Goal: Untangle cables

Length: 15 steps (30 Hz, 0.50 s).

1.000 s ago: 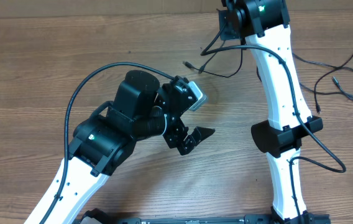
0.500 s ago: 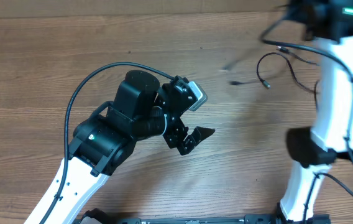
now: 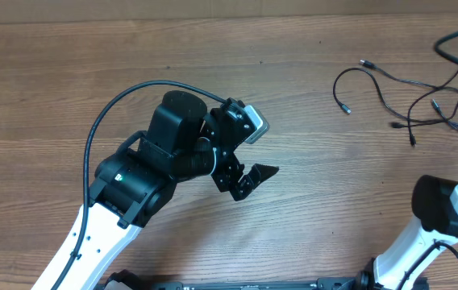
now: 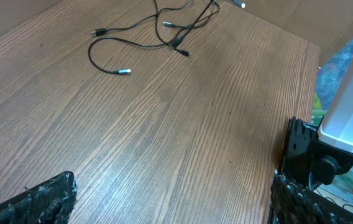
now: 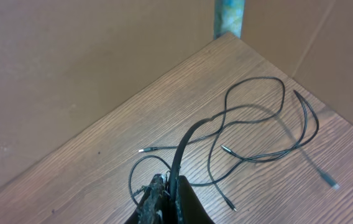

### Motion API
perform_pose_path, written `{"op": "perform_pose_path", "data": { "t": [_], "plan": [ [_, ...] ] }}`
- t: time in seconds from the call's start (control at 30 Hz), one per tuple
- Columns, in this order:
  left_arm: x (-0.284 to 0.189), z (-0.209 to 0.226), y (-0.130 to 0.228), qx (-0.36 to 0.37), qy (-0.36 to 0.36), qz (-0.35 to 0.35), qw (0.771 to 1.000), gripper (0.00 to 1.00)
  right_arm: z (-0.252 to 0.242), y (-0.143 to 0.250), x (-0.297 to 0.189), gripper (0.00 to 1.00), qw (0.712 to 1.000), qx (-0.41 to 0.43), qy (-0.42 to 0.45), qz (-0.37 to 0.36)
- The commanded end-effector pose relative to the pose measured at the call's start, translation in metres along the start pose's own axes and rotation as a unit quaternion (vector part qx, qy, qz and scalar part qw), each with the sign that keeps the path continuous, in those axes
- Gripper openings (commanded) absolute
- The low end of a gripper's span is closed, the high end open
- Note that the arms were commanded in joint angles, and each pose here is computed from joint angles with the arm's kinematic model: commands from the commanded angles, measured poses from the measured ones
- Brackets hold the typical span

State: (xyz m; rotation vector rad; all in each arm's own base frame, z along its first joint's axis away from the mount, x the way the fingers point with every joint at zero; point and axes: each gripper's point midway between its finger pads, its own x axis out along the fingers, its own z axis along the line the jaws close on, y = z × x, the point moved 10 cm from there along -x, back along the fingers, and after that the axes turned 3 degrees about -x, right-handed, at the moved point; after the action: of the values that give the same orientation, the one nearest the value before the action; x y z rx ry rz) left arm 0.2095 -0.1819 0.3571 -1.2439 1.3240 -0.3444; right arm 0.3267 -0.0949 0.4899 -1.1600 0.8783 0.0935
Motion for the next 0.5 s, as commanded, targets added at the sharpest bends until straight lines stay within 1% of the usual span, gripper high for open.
{"op": "perform_pose_path", "data": {
  "t": [0.0,0.27,0.47],
  "plan": [
    [-0.0026,0.0004,-0.0052,0.009,-0.004,-0.008,1.000,0.99,-0.0009,-0.0017,-0.0101,0.04,0.999,0.000,-0.043,-0.003],
    [-0.0026,0.0005,-0.0053,0.009,-0.004,-0.008,1.000,1.00,0.0051,0.0002,-0.0109,0.04,0.996,-0.014,-0.087,0.009],
    [-0.0026,0.0005,-0.0053,0.009,-0.004,-0.008,1.000,1.00,0.0053,0.0005,-0.0102,0.04,0.995,-0.013,-0.094,0.013]
  ]
}}
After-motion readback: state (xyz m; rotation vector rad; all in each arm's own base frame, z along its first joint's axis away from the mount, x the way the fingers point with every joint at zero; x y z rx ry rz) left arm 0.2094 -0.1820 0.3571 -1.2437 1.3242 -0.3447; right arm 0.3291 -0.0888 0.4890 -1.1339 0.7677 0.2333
